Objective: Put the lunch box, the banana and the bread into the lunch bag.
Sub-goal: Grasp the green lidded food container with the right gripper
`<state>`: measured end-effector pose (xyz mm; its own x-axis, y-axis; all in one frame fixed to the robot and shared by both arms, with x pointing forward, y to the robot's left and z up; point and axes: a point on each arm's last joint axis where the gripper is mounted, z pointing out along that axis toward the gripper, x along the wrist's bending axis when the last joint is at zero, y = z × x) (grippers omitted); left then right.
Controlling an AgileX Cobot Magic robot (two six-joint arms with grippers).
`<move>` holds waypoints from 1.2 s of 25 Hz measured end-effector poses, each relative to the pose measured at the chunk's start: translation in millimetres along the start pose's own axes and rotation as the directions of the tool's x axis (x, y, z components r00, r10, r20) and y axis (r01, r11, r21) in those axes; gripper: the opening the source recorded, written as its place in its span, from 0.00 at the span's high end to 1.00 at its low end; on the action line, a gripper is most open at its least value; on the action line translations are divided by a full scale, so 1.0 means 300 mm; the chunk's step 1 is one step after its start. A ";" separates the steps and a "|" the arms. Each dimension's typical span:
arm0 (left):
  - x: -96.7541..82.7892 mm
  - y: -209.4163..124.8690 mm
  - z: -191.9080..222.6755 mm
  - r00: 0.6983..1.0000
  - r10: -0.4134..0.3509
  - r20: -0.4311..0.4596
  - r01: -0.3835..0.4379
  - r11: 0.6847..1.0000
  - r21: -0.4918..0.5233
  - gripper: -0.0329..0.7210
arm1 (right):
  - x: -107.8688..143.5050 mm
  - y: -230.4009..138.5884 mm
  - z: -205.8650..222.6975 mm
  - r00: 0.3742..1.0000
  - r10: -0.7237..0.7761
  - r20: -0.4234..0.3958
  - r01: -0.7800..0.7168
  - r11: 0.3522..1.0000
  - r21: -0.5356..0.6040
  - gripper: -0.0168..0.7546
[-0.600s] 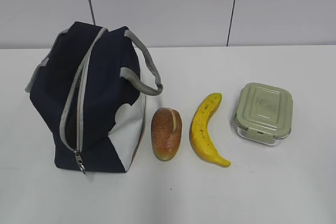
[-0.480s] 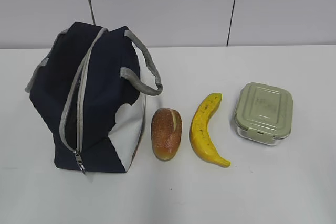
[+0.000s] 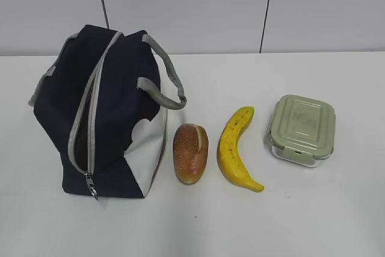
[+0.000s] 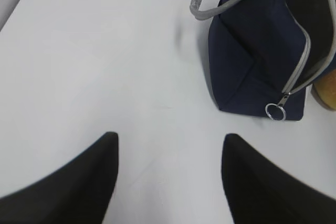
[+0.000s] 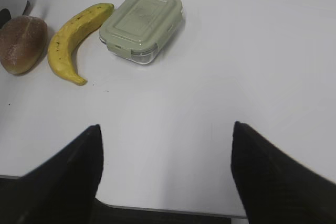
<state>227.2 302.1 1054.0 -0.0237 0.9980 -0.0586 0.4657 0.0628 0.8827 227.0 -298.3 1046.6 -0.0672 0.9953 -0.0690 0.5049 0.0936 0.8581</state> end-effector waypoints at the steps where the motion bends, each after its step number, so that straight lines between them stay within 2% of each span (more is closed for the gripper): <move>1: 0.000 0.000 0.000 1.000 0.000 0.000 0.000 1.000 0.000 0.38 | 0.000 0.000 0.000 1.000 0.000 0.000 0.000 1.000 0.000 0.25; 5: -0.012 0.025 0.013 0.999 -0.017 0.029 0.016 0.999 0.041 0.38 | 0.000 0.000 0.000 1.000 0.000 0.000 0.000 1.000 0.000 0.25; 8: -0.024 0.092 0.026 0.998 -0.029 0.048 0.025 0.995 0.095 0.38 | 0.000 0.000 0.000 1.000 0.000 0.000 0.000 1.000 0.000 0.25; 13: -0.039 0.267 0.079 0.999 0.002 0.054 -0.012 0.982 0.191 0.38 | 0.000 0.000 0.000 1.000 0.000 0.000 0.000 1.000 0.000 0.25; 16: -0.062 0.378 0.132 0.995 -0.001 0.100 -0.023 0.970 0.241 0.38 | 0.000 0.000 0.000 1.000 0.000 0.000 0.000 1.000 0.000 0.25; 20: -0.101 0.497 0.229 0.985 -0.023 0.173 -0.035 0.946 0.322 0.38 | 0.000 0.000 0.000 1.000 0.000 0.000 0.000 1.000 0.000 0.25; 26: -0.162 0.622 0.413 0.974 -0.007 0.225 -0.093 0.897 0.433 0.38 | 0.000 0.000 0.000 1.000 0.000 0.000 0.000 1.000 0.000 0.25; 30: -0.223 0.684 0.554 0.965 0.009 0.263 -0.141 0.862 0.487 0.38 | 0.000 0.000 0.000 1.000 0.000 0.000 0.000 1.000 0.000 0.25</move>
<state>471.4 247.0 1161.5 0.2139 0.9617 -0.1712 0.8358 -0.0895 0.5416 227.0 -298.3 1046.6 -0.0672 0.9953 -0.0690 0.5049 0.0936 0.8581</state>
